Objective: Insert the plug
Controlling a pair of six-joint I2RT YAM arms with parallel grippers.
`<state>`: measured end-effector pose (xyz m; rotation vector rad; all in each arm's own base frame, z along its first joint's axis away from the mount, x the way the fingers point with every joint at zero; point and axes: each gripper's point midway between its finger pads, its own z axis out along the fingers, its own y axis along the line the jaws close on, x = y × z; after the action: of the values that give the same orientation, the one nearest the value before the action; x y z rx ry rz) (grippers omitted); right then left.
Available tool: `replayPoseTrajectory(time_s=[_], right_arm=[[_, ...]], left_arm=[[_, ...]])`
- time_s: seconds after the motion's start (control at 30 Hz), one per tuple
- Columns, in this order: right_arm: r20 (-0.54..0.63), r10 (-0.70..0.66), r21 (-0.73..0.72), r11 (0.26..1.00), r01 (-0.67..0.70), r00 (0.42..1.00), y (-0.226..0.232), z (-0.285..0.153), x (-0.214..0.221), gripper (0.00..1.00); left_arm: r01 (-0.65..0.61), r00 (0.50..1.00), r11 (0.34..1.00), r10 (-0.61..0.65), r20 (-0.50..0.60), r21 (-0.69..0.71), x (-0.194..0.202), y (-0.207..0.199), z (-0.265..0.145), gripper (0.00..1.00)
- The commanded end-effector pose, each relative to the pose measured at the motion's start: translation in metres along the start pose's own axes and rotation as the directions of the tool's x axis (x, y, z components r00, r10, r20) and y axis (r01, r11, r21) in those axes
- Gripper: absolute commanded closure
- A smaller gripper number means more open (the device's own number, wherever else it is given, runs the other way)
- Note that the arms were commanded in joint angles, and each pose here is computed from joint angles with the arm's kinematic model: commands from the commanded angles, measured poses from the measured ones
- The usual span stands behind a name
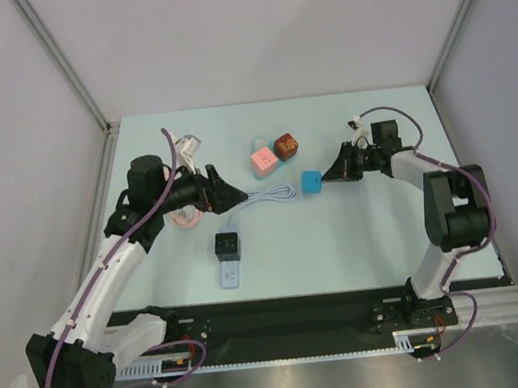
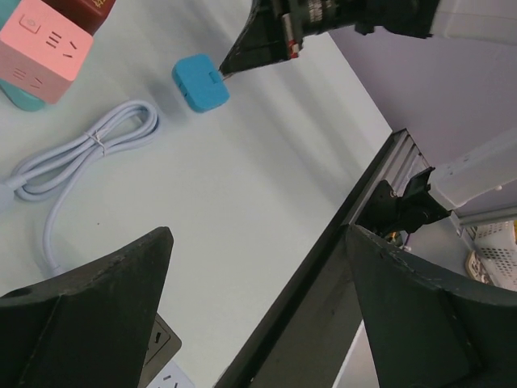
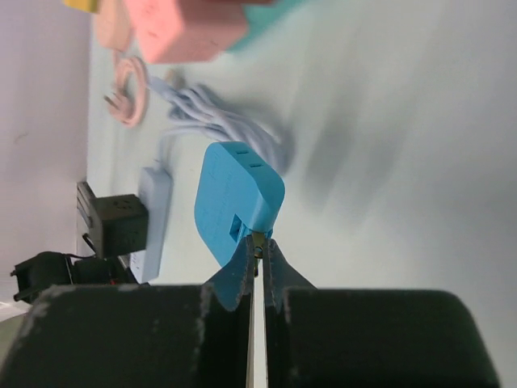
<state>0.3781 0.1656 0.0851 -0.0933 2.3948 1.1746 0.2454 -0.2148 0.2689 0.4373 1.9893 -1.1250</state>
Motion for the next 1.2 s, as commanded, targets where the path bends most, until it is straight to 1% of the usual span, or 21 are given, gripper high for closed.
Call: replayPoseTrajectory(time_s=[0.0,0.03,0.1,0.13,0.17,0.23,0.3,0.37,0.4,0.47,0.57,0.63,0.73,0.87,0.9,0.97,1.0,1.07,1.1,1.13,1.17], right_arm=[[0.146,-0.101,-0.084,0.990,0.114,0.984,0.055,-0.031,-0.034,1.00],[0.160,-0.108,-0.094,0.988,0.124,0.981,0.063,-0.036,-0.036,1.00],[0.204,-0.129,-0.113,0.982,0.154,0.971,0.090,-0.050,-0.041,1.00],[0.219,-0.133,-0.121,0.979,0.162,0.967,0.100,-0.055,-0.042,1.00],[0.238,-0.154,-0.144,0.971,0.192,0.959,0.122,-0.062,-0.041,1.00],[0.256,-0.168,-0.175,0.960,0.217,0.952,0.147,-0.068,-0.038,1.00],[0.297,-0.199,-0.236,0.932,0.274,0.934,0.187,-0.077,-0.034,1.00],[0.333,-0.216,-0.256,0.916,0.309,0.918,0.211,-0.082,-0.032,1.00],[0.334,-0.229,-0.288,0.899,0.330,0.914,0.233,-0.084,-0.024,1.00],[0.352,-0.234,-0.296,0.891,0.345,0.906,0.249,-0.086,-0.019,1.00],[0.357,-0.228,-0.314,0.884,0.346,0.906,0.270,-0.087,-0.010,1.00],[0.359,-0.237,-0.341,0.867,0.363,0.903,0.286,-0.089,-0.002,1.00],[0.353,-0.248,-0.349,0.860,0.373,0.902,0.297,-0.088,0.003,1.00],[0.356,-0.256,-0.371,0.844,0.387,0.899,0.308,-0.089,0.008,1.00],[0.355,-0.257,-0.373,0.842,0.389,0.899,0.309,-0.089,0.008,1.00],[0.355,-0.260,-0.378,0.838,0.393,0.898,0.312,-0.088,0.009,1.00],[0.355,-0.259,-0.382,0.837,0.392,0.898,0.313,-0.088,0.010,1.00],[0.354,-0.268,-0.411,0.816,0.406,0.896,0.318,-0.089,0.014,1.00],[0.351,-0.270,-0.421,0.810,0.409,0.897,0.320,-0.089,0.015,1.00],[0.355,-0.279,-0.443,0.790,0.423,0.892,0.324,-0.089,0.017,1.00],[0.343,-0.274,-0.454,0.789,0.414,0.898,0.321,-0.087,0.021,1.00]], left_arm=[[-0.006,1.000,0.999,0.004,0.031,0.050,-0.017,-0.011,0.005,0.06],[0.013,1.000,0.998,-0.014,0.016,0.062,-0.012,-0.009,0.009,0.07],[0.013,1.000,0.995,-0.014,0.014,0.102,-0.014,-0.013,0.013,0.10],[0.013,1.000,0.990,-0.013,0.003,0.144,-0.014,-0.019,0.014,0.11],[0.006,1.000,0.986,-0.007,0.009,0.166,-0.017,-0.020,0.018,0.11],[-0.011,1.000,0.980,0.007,0.018,0.199,-0.024,-0.027,0.022,0.12],[-0.027,1.000,0.971,0.028,0.002,0.237,-0.025,-0.034,0.029,0.13],[-0.049,0.999,0.965,0.051,0.001,0.258,-0.029,-0.043,0.034,0.13],[-0.052,0.998,0.964,0.055,-0.005,0.261,-0.028,-0.043,0.037,0.13],[-0.081,0.996,0.957,0.086,-0.003,0.280,-0.030,-0.053,0.042,0.13],[-0.101,0.994,0.953,0.106,-0.001,0.286,-0.030,-0.061,0.048,0.13],[-0.111,0.993,0.951,0.115,0.003,0.288,-0.032,-0.062,0.051,0.13],[-0.117,0.993,0.947,0.119,0.010,0.299,-0.034,-0.066,0.052,0.14],[-0.110,0.994,0.942,0.111,0.014,0.317,-0.034,-0.068,0.053,0.18],[-0.093,0.995,0.940,0.095,0.010,0.329,-0.033,-0.070,0.053,0.26],[-0.091,0.996,0.929,0.092,0.016,0.359,-0.033,-0.074,0.053,0.35],[-0.088,0.996,0.926,0.088,0.016,0.367,-0.033,-0.076,0.052,0.50],[-0.082,0.997,0.915,0.080,0.022,0.394,-0.032,-0.081,0.049,0.67],[-0.062,0.998,0.911,0.060,0.018,0.407,-0.032,-0.084,0.048,0.82],[-0.079,0.997,0.896,0.067,0.043,0.436,-0.034,-0.089,0.046,0.91],[-0.078,0.997,0.880,0.064,0.045,0.469,-0.034,-0.096,0.040,1.00]])
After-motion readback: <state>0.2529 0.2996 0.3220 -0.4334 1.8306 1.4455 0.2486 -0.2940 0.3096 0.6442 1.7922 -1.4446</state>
